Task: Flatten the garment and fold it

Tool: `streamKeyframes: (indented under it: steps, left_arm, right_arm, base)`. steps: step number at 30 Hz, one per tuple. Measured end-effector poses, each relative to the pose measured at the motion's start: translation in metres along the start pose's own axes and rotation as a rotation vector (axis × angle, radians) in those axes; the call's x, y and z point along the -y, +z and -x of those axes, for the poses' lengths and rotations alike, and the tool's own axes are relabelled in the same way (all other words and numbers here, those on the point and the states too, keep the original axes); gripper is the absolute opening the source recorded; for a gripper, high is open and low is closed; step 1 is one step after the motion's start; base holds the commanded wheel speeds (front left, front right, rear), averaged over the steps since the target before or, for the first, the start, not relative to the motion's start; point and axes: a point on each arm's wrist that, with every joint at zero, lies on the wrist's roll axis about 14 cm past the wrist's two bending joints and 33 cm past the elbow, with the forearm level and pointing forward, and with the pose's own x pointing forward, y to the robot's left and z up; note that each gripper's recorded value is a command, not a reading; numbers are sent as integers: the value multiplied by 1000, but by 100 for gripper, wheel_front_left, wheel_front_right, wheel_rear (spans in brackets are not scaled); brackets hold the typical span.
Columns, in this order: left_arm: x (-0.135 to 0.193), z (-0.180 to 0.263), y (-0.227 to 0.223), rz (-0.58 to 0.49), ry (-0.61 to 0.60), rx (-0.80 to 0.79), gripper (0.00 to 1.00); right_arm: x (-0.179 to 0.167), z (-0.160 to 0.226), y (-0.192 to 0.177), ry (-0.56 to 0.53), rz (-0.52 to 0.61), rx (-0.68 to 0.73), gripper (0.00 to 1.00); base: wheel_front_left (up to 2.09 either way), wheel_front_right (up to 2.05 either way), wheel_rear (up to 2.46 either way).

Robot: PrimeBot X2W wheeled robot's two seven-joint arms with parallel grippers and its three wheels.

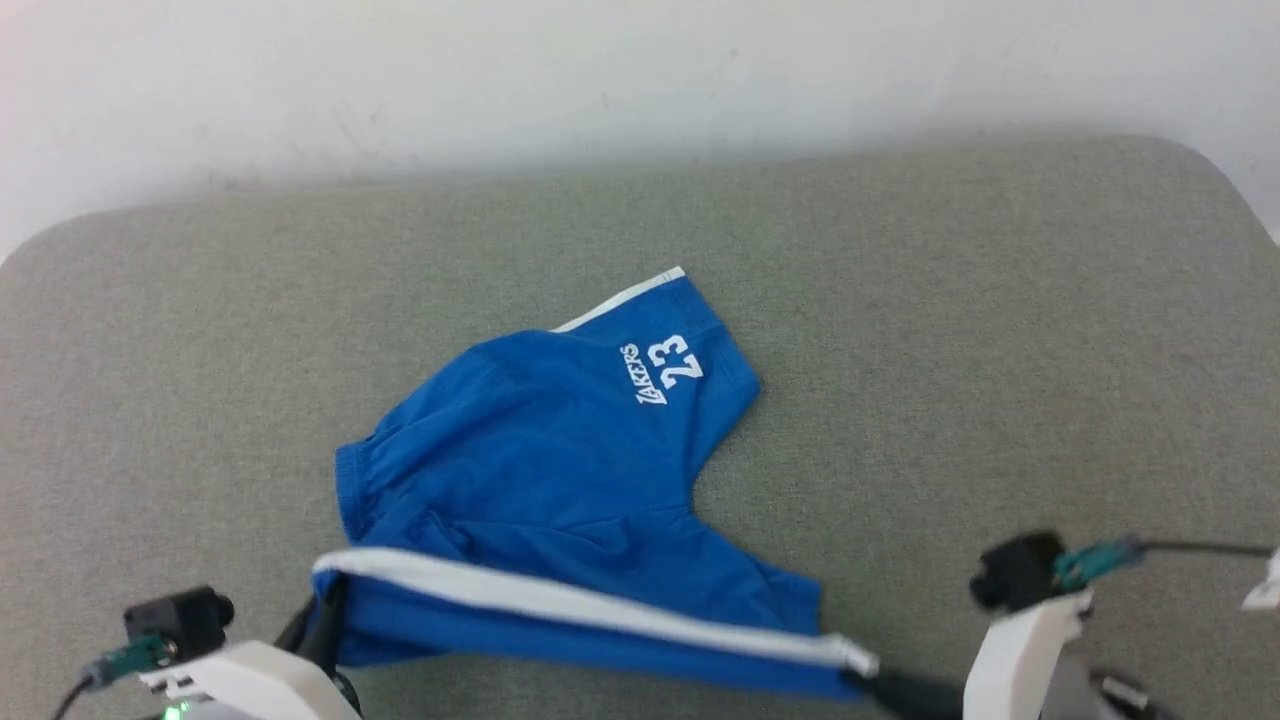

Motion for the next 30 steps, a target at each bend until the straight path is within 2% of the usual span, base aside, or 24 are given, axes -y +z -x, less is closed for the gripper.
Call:
streamKeyframes:
  steps: [6,15,19,25,30]
  left_arm:
    - [18,-9,44,46,-24,128,0]
    - [41,-52,92,65,-52,236,0]
    - [35,-68,100,62,-30,242,0]
    - [18,-86,88,61,20,198,0]
    - [7,-95,71,66,42,145,0]
  right_arm:
    - [-3,3,93,-70,163,238,0]
    - [11,-31,204,-166,256,450,0]
    - [11,-62,230,-165,293,456,0]
    - [9,-105,260,-168,359,445,0]
    - [14,-140,267,-188,409,387,0]
  base:
    - [0,0,0]
    - [0,0,0]
    - [0,0,0]
    - [0,0,0]
    - [0,0,0]
